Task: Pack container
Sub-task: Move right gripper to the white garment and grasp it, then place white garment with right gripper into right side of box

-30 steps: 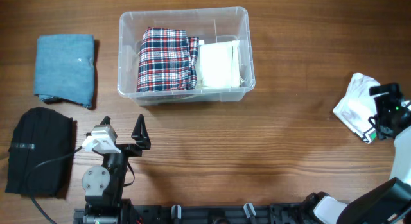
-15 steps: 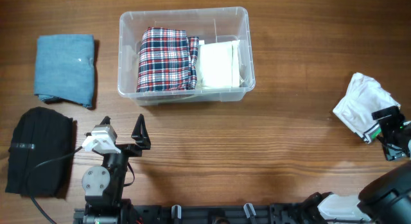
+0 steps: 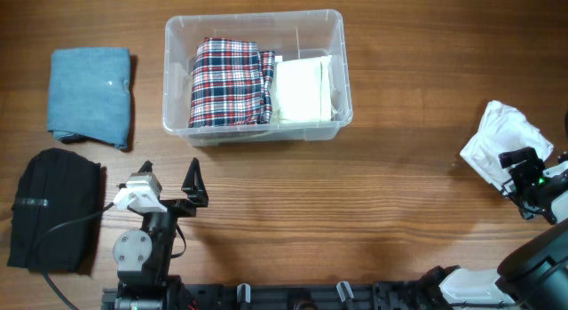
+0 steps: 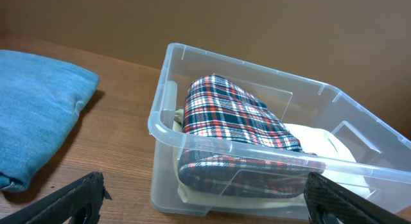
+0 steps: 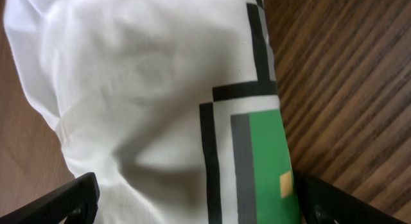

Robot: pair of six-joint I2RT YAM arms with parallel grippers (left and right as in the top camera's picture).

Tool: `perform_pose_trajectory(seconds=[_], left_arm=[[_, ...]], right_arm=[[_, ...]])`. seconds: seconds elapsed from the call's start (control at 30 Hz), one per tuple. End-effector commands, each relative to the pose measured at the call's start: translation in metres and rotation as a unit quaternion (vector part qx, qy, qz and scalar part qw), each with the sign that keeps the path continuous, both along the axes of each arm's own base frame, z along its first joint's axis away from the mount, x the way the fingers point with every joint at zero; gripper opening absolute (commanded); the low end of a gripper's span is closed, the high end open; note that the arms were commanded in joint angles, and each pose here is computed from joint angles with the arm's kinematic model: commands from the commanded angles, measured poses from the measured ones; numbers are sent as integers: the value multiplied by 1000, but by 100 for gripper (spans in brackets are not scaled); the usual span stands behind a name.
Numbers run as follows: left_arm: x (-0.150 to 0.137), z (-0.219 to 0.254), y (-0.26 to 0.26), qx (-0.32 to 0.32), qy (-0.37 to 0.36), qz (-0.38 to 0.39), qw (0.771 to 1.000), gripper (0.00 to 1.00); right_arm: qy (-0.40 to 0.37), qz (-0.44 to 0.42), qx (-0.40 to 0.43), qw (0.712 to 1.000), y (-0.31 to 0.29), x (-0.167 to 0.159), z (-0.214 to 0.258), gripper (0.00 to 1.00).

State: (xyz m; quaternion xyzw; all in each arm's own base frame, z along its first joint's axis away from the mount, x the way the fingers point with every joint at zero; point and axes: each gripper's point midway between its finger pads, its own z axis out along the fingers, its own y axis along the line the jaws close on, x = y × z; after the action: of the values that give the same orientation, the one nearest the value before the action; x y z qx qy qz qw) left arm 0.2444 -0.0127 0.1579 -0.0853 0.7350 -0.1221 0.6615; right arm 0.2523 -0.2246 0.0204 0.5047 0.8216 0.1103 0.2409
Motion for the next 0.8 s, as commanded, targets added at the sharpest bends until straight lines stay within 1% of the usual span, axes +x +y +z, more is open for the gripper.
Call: perform_pose_trajectory(seconds=[0.0,0.03,0.1,0.17,0.27,0.3,0.33,0.37,0.43,0.47,0.53,0.63,0.67,0.77], left_arm=[[0,-2,4,5,0,9,1000,100],[0,-2,4,5,0,9,1000,100],[0,-2,4,5,0,9,1000,100],[0,-2,4,5,0,9,1000,100],[0,-2,4,5,0,9,1000,100],[0,-2,4,5,0,9,1000,100],[0,-2,4,5,0,9,1000,100],[0,-2,4,5,0,9,1000,100],[0,-2,4,5,0,9,1000,100],[0,-2,4,5,0,9,1000,100],[0,-2,4,5,0,9,1000,100],[0,-2,4,5,0,9,1000,100],[0,-2,4,5,0,9,1000,100],[0,-2,4,5,0,9,1000,100]], right_arm=[[-33,3,27,999,12,6,-8,99],[-44,5,26,999,13,8,-8,98],[-54,-2,21,998,12,10,-9,92],[-59,0,16,998,10,12,-8,83],[-66,4,19,998,11,15,-6,56],[-67,5,20,998,12,15,-6,46],[-70,6,20,997,12,16,-5,39],[-83,13,21,996,13,20,-2,36],[-117,32,29,992,18,30,7,13],[-144,46,35,988,21,38,16,5],[-180,66,43,981,26,47,27,4],[-206,100,46,972,40,61,43,4],[-220,118,42,967,46,68,54,4],[-283,190,32,940,75,97,111,4]])
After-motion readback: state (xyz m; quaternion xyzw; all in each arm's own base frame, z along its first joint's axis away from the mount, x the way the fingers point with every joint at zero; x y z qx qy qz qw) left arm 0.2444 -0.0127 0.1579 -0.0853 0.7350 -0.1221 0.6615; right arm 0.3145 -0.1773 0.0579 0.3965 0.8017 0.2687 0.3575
